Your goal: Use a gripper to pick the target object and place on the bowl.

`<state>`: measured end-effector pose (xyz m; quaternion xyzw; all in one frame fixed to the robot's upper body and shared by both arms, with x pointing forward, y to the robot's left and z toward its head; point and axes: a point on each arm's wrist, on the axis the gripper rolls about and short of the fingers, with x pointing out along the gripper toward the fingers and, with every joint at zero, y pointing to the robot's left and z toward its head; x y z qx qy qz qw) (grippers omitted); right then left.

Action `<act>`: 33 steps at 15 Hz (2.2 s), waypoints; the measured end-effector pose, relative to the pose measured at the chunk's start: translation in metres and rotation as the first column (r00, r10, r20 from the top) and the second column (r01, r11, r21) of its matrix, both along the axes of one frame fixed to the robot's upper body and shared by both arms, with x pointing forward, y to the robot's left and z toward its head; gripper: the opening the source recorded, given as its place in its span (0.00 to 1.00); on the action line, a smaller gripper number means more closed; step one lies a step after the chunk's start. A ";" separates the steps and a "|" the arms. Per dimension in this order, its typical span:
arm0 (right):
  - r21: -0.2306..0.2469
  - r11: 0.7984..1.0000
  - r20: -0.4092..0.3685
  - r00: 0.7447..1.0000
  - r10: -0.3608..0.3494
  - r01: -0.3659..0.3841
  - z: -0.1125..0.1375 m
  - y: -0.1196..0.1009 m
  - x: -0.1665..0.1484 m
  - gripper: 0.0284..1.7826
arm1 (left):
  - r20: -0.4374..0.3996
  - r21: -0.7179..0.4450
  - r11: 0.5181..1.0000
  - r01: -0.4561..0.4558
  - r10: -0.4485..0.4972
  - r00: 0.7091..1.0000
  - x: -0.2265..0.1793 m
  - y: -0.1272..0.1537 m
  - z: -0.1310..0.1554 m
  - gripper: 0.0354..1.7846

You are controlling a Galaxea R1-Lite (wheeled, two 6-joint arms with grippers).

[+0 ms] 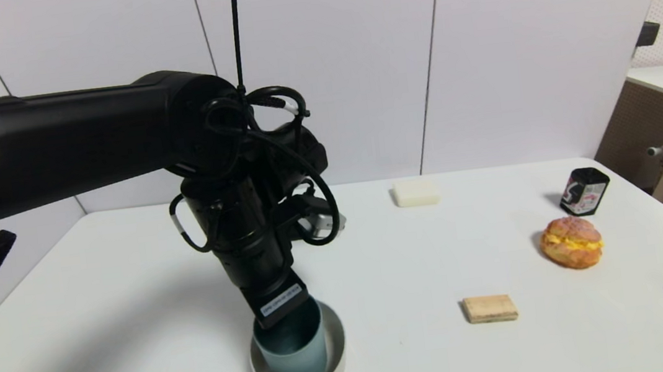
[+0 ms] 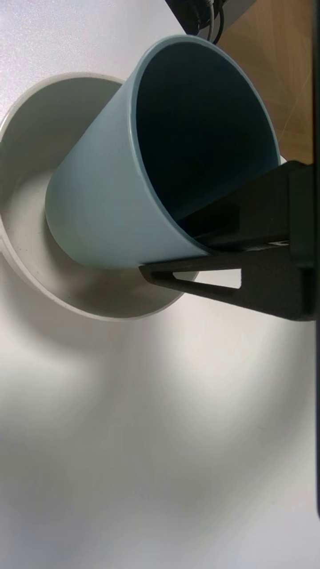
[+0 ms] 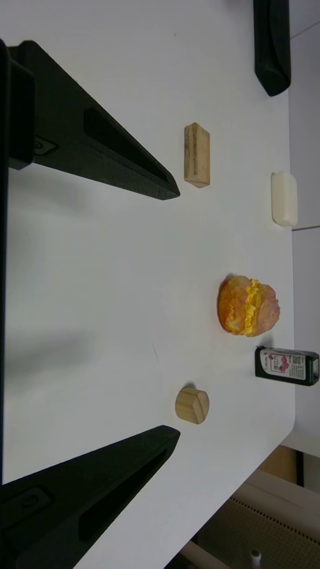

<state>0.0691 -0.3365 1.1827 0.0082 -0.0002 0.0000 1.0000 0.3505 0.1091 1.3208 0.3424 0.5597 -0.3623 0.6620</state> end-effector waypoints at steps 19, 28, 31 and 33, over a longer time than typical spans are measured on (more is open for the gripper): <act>0.000 1.000 0.000 1.000 0.000 0.000 0.000 0.000 0.000 0.98 | 0.163 -0.149 0.989 -0.016 0.040 0.986 -0.043 0.042 0.072 0.81; 0.000 1.000 0.001 1.000 0.000 0.000 0.000 0.000 0.000 0.98 | 0.398 -0.414 0.906 -0.092 0.271 0.876 -0.145 0.147 0.141 0.91; 0.000 1.000 0.001 1.000 0.000 0.000 0.000 0.000 0.000 0.98 | 0.435 -0.466 0.868 -0.171 0.392 0.810 -0.163 0.174 0.119 0.92; 0.000 1.000 0.000 1.000 0.000 0.000 0.000 0.000 0.000 0.98 | 0.459 -0.492 0.837 -0.238 0.482 0.746 -0.171 0.189 0.095 0.93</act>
